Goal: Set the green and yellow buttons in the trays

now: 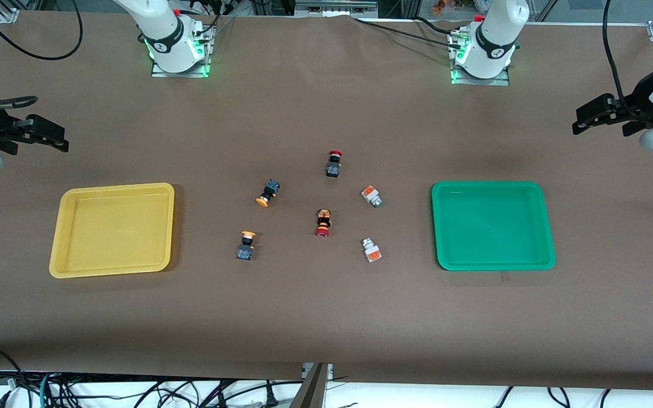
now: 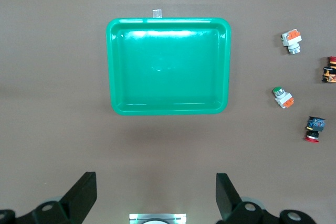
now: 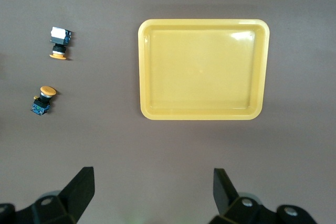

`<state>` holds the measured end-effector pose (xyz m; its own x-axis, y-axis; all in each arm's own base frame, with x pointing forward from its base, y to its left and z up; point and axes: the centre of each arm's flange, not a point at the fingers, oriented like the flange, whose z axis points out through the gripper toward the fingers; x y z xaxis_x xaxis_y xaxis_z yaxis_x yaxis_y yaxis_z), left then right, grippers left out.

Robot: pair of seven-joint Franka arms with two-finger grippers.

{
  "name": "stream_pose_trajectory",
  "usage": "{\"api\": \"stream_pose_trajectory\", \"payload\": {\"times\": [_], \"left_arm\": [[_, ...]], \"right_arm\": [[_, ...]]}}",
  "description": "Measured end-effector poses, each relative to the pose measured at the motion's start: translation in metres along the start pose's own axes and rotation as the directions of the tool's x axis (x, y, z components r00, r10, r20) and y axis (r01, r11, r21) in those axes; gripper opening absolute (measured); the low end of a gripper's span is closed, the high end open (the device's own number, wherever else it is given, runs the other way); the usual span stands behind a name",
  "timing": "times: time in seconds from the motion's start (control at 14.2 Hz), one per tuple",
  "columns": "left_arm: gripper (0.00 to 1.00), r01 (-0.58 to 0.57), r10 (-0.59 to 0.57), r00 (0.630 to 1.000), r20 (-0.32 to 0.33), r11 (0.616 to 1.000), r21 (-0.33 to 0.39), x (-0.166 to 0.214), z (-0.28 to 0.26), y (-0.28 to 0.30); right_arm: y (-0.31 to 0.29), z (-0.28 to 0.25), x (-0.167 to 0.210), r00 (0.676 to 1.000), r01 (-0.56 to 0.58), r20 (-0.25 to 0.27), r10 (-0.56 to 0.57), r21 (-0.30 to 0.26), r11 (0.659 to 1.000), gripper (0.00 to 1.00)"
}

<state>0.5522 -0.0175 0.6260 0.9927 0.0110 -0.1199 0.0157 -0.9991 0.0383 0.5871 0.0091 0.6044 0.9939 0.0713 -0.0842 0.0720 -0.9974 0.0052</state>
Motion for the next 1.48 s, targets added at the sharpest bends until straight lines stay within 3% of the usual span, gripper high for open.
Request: {"api": "stream_pose_trajectory", "payload": {"times": [0.98,1.26,1.48], "left_arm": [[1.0,0.014,-0.014,1.0,0.005,1.0,0.0,-0.001,0.001,0.001],[1.0,0.015,-0.015,1.0,0.012,1.0,0.001,-0.001,0.001,0.001],[1.0,0.012,-0.012,1.0,0.014,1.0,0.001,-0.002,0.001,0.003]], "right_arm": [[-0.01,0.018,0.014,1.0,0.017,0.012,-0.017,-0.003,1.0,1.0],[-0.022,0.071,0.046,0.998,0.035,0.058,-0.034,-0.009,0.999,1.0],[-0.062,0.135,0.091,0.998,0.064,0.008,-0.063,-0.021,0.998,1.0]]}}
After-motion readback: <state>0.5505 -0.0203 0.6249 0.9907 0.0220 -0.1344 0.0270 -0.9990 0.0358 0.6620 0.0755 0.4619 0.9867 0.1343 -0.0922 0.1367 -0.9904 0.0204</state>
